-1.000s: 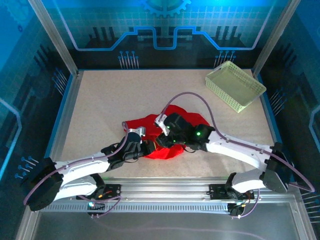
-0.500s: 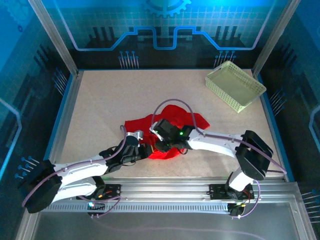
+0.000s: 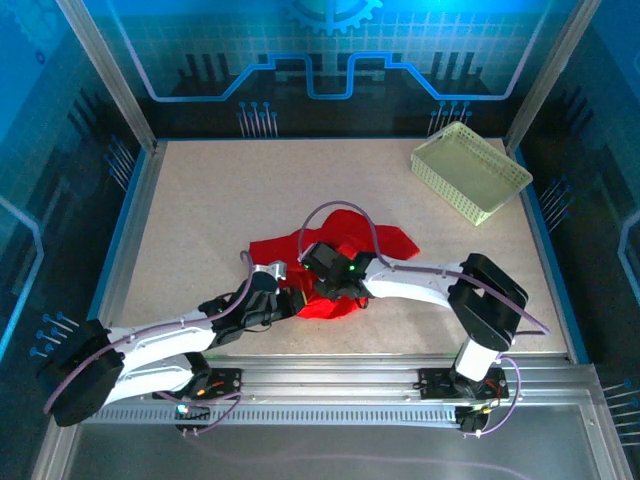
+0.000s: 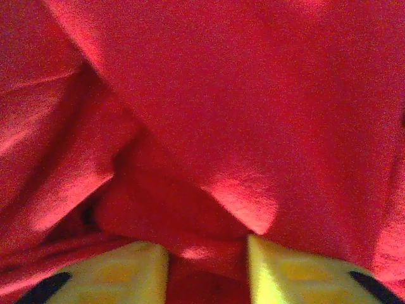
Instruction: Fold the inside-out t-shirt
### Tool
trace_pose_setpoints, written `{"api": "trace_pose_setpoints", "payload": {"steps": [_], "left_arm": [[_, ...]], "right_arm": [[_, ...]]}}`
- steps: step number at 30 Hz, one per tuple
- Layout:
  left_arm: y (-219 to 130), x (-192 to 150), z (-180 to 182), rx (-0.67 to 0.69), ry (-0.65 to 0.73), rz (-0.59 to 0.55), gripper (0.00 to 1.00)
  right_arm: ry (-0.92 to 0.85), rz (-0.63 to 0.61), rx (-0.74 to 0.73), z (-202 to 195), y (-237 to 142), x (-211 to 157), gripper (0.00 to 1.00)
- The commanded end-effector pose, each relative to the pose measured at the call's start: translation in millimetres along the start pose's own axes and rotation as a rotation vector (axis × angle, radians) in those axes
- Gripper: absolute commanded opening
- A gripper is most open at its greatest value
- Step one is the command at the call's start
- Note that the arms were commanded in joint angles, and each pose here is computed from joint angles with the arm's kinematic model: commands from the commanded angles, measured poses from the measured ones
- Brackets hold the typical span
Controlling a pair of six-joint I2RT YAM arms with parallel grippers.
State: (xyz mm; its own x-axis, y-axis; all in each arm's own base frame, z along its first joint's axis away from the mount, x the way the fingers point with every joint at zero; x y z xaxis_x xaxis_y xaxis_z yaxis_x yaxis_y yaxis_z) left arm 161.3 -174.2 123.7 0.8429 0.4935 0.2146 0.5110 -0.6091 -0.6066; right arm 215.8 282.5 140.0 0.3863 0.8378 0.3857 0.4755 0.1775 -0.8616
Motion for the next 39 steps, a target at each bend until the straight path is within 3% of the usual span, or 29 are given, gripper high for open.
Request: {"api": "trace_pose_setpoints", "payload": {"steps": [1,5,10,23,26,30,32,35,39], "left_arm": [[-1.3,-3.0,6.6,0.018,0.008,-0.001,0.00],[-4.7,-2.3,6.3,0.020,0.014,-0.013,0.00],[-10.5,1.4,5.8,0.035,0.032,-0.047,0.00],[-20.0,14.7,3.9,0.040,0.036,-0.107,0.01],[-20.1,16.7,6.7,0.054,0.026,-0.106,0.05],[-24.5,21.7,7.0,0.094,0.049,-0.115,0.23],[-29.2,29.0,1.7,0.155,0.146,-0.102,0.37],[-42.3,41.3,-10.8,0.273,0.276,-0.134,0.41],[-55.4,41.7,-33.3,0.138,0.336,-0.127,0.47]], "right_arm": [[0.013,0.000,-0.073,-6.4,2.3,9.9,0.29],[0.033,-0.005,-0.073,-9.9,-4.8,11.2,0.11],[0.057,-0.121,0.011,-11.6,-34.9,12.4,0.02],[0.180,-0.354,0.250,-26.4,-91.5,3.7,0.00],[0.248,-0.373,0.278,-36.9,-91.6,-3.3,0.00],[0.302,-0.360,0.287,-44.3,-84.5,-8.0,0.00],[0.330,-0.358,0.295,-47.1,-81.1,-7.1,0.00],[0.349,-0.359,0.316,-47.5,-76.9,-3.5,0.00],[0.356,-0.384,0.326,-49.0,-80.1,2.6,0.00]]}}
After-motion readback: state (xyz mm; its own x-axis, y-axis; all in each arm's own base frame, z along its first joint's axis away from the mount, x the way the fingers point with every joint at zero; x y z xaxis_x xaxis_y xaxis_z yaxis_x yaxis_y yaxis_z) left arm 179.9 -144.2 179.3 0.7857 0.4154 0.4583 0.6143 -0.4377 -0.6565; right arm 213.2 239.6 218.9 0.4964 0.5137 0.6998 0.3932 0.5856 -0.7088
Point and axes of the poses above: each hand's point on the last joint's axis, 136 mm out from that joint toward the fingers, its own y axis out along the fingers, its own z axis along the line the jaws close on, x = y × z, the point moved 9 cm from there along -y, back along the fingers, and after that the axes turned 13 degrees about -y, right-handed, at the moved point
